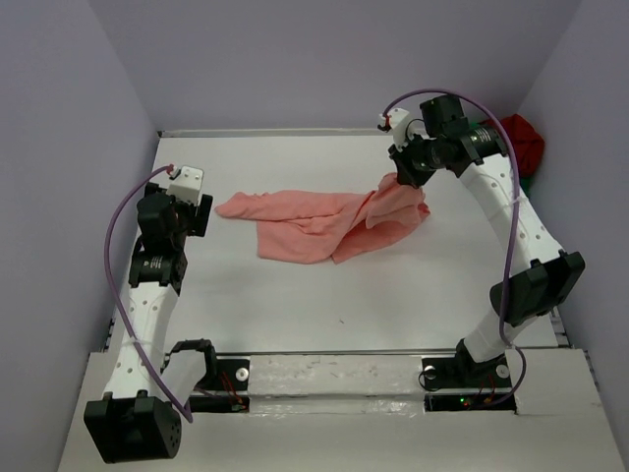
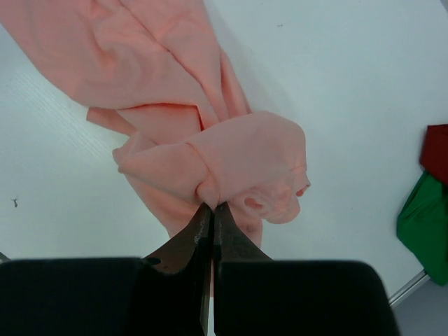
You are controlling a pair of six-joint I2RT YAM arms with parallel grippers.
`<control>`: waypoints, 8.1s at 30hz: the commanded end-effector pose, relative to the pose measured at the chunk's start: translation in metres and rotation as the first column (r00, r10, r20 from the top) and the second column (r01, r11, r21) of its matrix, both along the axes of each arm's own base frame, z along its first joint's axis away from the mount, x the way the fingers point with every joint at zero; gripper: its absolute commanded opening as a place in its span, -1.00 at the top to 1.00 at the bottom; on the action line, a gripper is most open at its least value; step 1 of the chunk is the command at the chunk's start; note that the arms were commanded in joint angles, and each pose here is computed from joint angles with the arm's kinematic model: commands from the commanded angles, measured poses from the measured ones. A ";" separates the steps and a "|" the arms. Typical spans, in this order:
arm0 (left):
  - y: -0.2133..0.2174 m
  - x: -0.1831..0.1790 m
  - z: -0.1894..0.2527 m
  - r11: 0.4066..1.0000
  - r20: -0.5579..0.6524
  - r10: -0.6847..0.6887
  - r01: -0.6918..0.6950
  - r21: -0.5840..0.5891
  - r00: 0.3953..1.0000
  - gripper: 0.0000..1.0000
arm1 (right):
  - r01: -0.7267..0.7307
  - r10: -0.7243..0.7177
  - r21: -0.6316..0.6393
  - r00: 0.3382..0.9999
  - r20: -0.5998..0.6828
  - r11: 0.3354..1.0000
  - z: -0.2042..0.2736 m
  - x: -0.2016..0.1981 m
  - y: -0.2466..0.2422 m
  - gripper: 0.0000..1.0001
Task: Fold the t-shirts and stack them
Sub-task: Flatten out the tshirt
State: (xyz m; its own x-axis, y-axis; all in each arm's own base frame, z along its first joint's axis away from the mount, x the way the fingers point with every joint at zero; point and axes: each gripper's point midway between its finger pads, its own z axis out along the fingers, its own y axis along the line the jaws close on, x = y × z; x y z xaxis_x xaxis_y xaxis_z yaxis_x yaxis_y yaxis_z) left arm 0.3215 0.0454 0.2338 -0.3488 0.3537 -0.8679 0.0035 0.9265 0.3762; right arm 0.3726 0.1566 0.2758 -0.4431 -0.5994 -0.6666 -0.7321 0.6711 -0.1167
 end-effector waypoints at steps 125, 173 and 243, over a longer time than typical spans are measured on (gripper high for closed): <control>-0.096 0.015 -0.035 0.889 -0.095 -0.217 0.237 0.392 0.971 1.00 | 0.148 -0.142 -0.059 0.986 0.092 0.987 -0.004 -0.006 -0.028 1.00; -0.115 0.089 -0.130 0.869 -0.238 -0.147 0.240 0.432 0.960 1.00 | 0.085 -0.087 -0.066 0.996 -0.015 0.994 -0.048 0.018 -0.018 1.00; -0.118 0.051 -0.171 0.880 -0.550 -0.287 0.443 0.173 0.785 0.59 | 0.085 -0.092 -0.082 0.991 -0.092 0.993 -0.068 0.006 -0.020 1.00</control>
State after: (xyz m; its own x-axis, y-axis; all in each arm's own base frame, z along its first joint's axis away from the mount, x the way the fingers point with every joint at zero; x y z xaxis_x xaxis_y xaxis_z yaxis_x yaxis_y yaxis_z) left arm 0.3665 -0.0741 0.0441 -0.5060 0.7457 -0.4335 0.5955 0.6656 0.4499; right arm 0.3737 0.1385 0.2007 -0.5638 -0.6115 -0.5551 -0.6898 0.7183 -0.0906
